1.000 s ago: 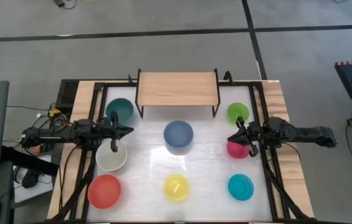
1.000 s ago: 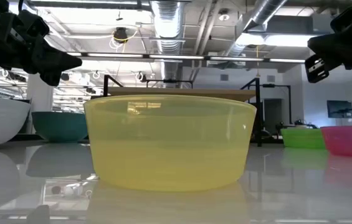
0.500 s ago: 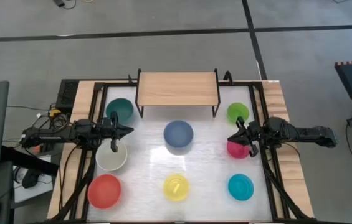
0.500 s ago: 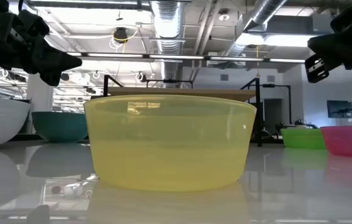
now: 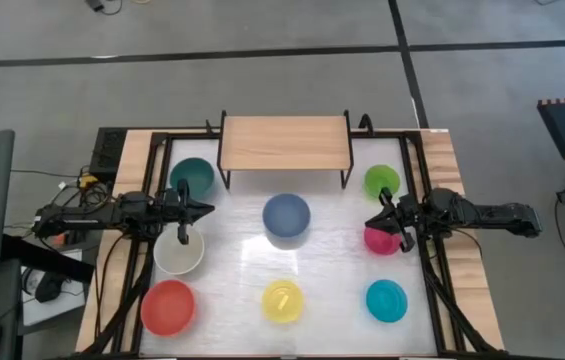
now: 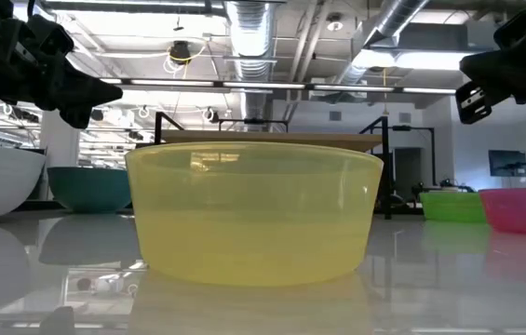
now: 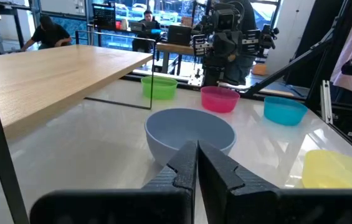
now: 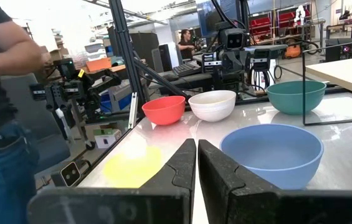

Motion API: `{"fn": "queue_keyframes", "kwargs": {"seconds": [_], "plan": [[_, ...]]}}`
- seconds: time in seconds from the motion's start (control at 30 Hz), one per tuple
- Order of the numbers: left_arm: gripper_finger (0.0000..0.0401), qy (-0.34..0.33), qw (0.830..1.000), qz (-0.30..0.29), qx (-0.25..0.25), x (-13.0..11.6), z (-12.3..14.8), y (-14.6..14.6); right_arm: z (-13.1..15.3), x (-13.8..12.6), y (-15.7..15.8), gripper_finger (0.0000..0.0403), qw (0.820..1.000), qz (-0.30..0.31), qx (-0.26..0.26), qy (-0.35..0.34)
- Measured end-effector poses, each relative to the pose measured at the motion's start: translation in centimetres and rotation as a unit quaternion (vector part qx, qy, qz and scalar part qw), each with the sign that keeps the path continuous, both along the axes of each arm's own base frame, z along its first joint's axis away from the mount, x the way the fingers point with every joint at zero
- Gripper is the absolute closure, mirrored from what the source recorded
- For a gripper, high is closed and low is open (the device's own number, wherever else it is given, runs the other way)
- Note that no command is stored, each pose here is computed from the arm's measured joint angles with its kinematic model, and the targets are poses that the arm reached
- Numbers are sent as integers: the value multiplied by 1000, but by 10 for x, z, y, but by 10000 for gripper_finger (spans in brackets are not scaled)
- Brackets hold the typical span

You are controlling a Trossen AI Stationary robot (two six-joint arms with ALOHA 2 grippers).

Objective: Place and stack bowls onto a shelf

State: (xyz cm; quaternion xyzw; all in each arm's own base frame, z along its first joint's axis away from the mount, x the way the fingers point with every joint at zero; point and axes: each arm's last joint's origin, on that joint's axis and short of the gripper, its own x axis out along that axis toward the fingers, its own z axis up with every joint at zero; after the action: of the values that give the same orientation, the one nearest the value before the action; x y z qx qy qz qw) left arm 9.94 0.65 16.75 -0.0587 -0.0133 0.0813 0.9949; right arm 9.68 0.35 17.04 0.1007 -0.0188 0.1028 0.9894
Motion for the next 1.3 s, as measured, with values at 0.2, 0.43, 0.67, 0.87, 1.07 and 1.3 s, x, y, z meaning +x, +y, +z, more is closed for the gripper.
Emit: {"fn": "queue_keyframes", "kwargs": {"seconds": [0.2,0.43,0.67,0.87,1.07,1.3], "plan": [[401,0,1000,0,0,0,0,0,0,0,0,356,1000,0,0,0],[401,0,1000,0,0,0,0,0,0,0,0,356,1000,0,0,0],[401,0,1000,0,0,0,0,0,0,0,0,356,1000,0,0,0],[401,0,1000,0,0,0,0,0,0,0,0,356,1000,0,0,0],[401,0,1000,0,0,0,0,0,0,0,0,356,1000,-1,-3,-1],[401,0,1000,0,0,0,0,0,3,0,0,356,999,2,50,-5]]}}
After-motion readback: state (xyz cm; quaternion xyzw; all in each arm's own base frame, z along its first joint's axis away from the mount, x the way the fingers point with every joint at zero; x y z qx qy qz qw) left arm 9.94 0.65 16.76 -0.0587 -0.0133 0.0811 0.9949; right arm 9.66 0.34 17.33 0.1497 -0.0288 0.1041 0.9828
